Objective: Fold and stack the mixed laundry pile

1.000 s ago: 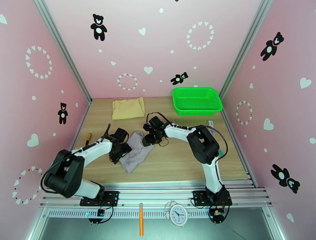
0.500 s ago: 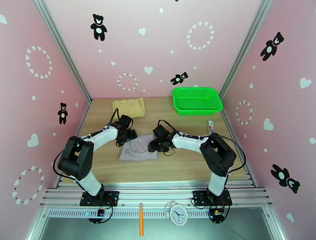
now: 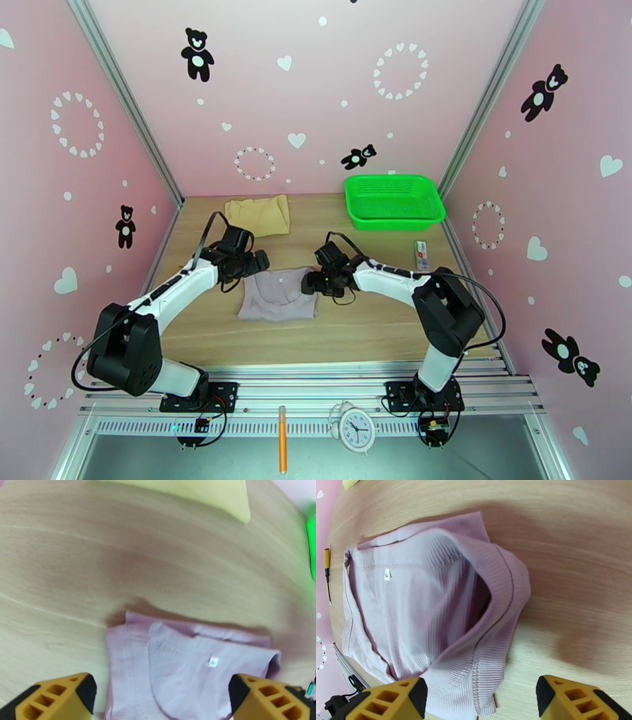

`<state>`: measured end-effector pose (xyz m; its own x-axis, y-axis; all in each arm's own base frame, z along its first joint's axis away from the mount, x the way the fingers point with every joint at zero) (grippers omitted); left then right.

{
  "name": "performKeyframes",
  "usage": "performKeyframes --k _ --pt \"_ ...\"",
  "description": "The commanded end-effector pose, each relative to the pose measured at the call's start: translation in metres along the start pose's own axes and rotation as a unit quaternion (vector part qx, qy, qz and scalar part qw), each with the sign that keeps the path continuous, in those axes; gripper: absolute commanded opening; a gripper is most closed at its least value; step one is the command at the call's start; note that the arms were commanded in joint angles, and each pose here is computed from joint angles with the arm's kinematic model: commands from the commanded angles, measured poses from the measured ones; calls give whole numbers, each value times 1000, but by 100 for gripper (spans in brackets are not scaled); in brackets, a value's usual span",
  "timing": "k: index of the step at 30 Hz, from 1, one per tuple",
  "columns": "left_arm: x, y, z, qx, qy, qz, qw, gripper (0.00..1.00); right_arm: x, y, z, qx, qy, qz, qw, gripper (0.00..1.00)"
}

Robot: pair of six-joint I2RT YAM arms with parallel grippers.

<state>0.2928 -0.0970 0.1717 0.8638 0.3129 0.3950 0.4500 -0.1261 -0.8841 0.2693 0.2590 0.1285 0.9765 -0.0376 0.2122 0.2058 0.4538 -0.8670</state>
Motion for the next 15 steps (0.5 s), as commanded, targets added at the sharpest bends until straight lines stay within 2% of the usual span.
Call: performKeyframes --k 1,9,15 --pt "-17 10 7 -20 -16 32 999 88 0 12 4 25 15 2 1000 75" --pt "-43 37 19 -21 -39 71 997 86 -10 32 0 23 31 22 999 72" --pt "-50 43 23 -27 -44 75 996 85 -18 38 -2 20 37 29 999 71"
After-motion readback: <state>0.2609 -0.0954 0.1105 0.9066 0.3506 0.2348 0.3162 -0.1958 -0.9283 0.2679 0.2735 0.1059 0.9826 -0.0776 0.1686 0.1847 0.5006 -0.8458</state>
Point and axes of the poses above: each hand's point on the last joint's axis, 136 mm out from that joint toward the fingers, its own y axis out along the fingers, its own z axis along the line the jaws close on, x = y × z, the point moved 9 cm from there along -y, back along the fingers, and after that the axes turned 3 degrees about y, right-handed, at the moved point
